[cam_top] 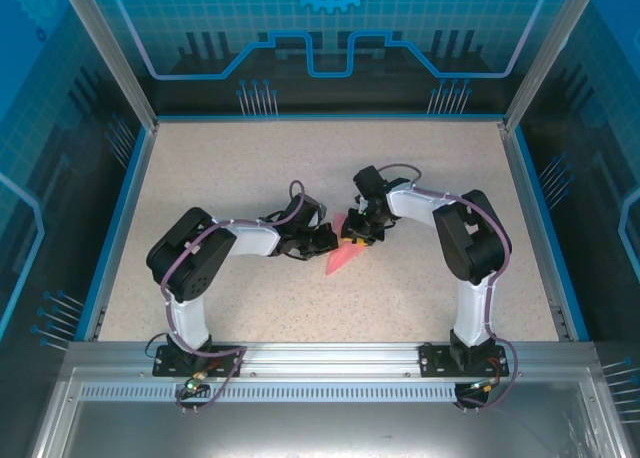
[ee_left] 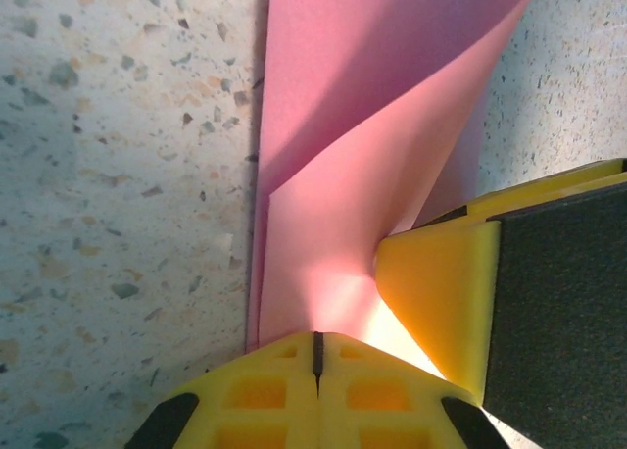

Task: Fold a paper plane with a square sheet of paper (pick it up from the middle)
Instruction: Fourth fold the wing at the center of the table.

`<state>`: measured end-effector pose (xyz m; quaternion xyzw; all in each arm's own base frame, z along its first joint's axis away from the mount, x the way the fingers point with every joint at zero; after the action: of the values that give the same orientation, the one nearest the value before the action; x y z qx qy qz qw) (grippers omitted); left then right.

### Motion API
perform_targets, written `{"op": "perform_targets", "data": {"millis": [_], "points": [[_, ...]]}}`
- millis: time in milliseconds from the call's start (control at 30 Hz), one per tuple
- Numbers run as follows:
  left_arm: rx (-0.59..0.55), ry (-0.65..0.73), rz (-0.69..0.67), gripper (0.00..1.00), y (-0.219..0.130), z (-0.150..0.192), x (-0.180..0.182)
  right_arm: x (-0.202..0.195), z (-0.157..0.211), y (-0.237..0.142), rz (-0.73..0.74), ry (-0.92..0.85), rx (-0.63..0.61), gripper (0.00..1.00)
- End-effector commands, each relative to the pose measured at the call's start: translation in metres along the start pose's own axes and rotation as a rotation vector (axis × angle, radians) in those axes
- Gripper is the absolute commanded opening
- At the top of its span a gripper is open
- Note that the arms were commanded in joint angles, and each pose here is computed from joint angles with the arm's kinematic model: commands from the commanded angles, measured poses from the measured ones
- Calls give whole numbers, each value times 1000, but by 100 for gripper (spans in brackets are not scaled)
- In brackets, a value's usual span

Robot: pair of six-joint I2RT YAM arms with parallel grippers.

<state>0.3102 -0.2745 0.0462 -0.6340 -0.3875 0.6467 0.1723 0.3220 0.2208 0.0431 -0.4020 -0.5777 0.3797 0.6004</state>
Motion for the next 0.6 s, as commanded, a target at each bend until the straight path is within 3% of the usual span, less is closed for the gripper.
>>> {"op": "perform_targets", "data": {"millis": [0,300,400,567], "points": [[9,18,-50,5,5,1,6,-68,34,45,309,59,131,32],[34,-2,-131,3,7,8,24,-66,35,46,298,55,139,31],[52,-7,-173,0,7,12,30,-45,25,32,199,33,94,32],[70,14,-263,0,6,19,39,1,1,-26,-8,-70,-80,32]]}}
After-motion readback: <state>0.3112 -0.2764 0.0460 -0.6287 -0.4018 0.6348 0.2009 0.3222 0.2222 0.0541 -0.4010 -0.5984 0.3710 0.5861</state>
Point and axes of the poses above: each hand's point on the last joint's axis, 136 mm out from that joint toward the fingers, its own y axis out along the fingers, its own x axis along the line the jaws close on, z = x × y, the point moved 4 cm from there along -y, back along the fingers, and after that the axes turned 6 degrees about -y, right-handed, at the moved point
